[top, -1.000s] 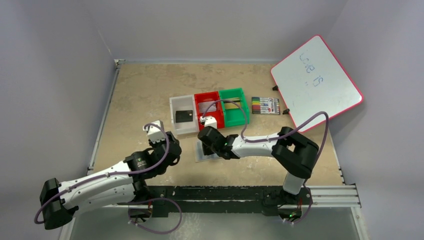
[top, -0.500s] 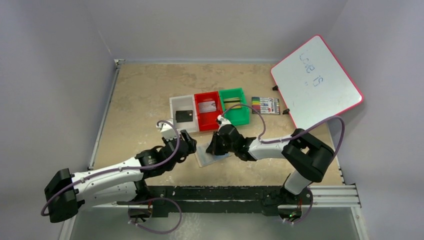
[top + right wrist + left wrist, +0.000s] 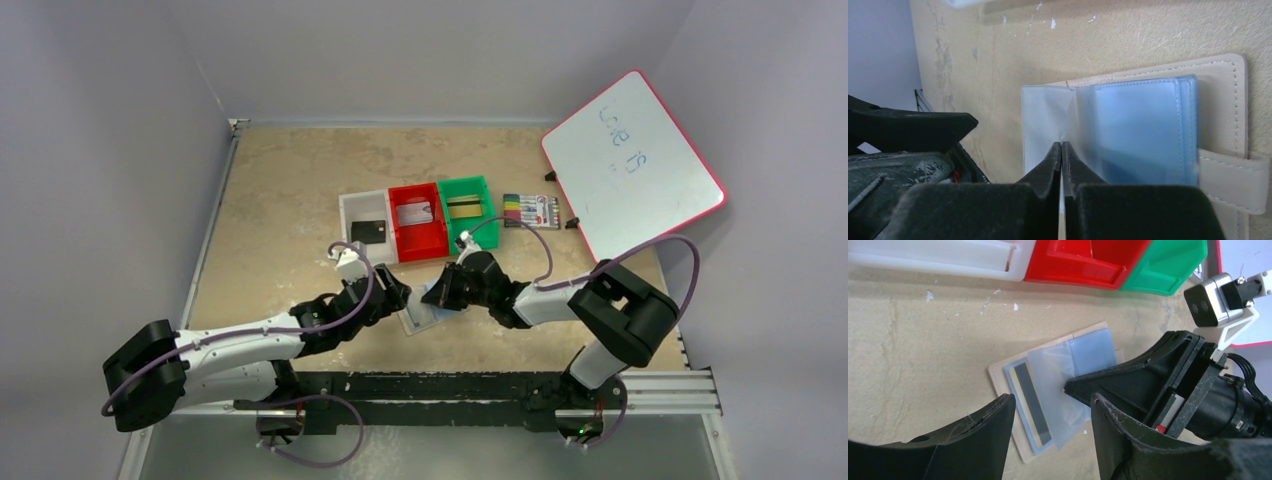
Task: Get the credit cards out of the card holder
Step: Remove the credit card from the card holder.
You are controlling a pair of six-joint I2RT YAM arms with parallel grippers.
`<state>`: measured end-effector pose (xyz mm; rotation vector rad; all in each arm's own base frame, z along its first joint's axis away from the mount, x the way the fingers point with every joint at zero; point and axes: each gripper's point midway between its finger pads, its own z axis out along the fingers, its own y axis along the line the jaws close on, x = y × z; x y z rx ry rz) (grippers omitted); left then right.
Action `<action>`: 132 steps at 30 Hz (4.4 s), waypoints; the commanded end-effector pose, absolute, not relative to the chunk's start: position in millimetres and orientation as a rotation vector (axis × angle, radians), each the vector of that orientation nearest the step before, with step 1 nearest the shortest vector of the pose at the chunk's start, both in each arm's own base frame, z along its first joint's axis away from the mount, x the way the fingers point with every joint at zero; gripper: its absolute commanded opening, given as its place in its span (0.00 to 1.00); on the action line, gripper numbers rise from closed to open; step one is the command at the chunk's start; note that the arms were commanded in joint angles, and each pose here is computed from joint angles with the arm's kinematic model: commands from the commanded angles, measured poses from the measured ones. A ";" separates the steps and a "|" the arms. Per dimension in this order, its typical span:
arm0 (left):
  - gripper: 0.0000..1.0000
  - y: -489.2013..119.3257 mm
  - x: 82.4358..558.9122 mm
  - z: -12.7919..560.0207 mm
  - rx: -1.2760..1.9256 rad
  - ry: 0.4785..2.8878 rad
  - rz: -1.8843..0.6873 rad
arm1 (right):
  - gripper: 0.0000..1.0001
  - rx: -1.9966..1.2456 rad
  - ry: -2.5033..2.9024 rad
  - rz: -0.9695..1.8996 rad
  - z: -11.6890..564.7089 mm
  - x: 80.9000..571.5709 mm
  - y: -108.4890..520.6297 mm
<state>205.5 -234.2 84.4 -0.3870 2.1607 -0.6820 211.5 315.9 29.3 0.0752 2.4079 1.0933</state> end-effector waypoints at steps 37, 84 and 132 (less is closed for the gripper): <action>0.34 -340.9 226.3 85.4 -0.250 2.216 -0.940 | 0.55 0.289 2.303 0.579 86.1 249.5 216.7; 0.40 -253.6 205.5 63.4 -0.269 2.271 -0.613 | 0.36 -0.205 2.368 1.155 57.9 219.4 323.5; 0.00 -247.4 193.5 9.4 -0.219 2.383 -0.519 | 0.00 0.037 2.449 1.113 38.2 201.5 309.9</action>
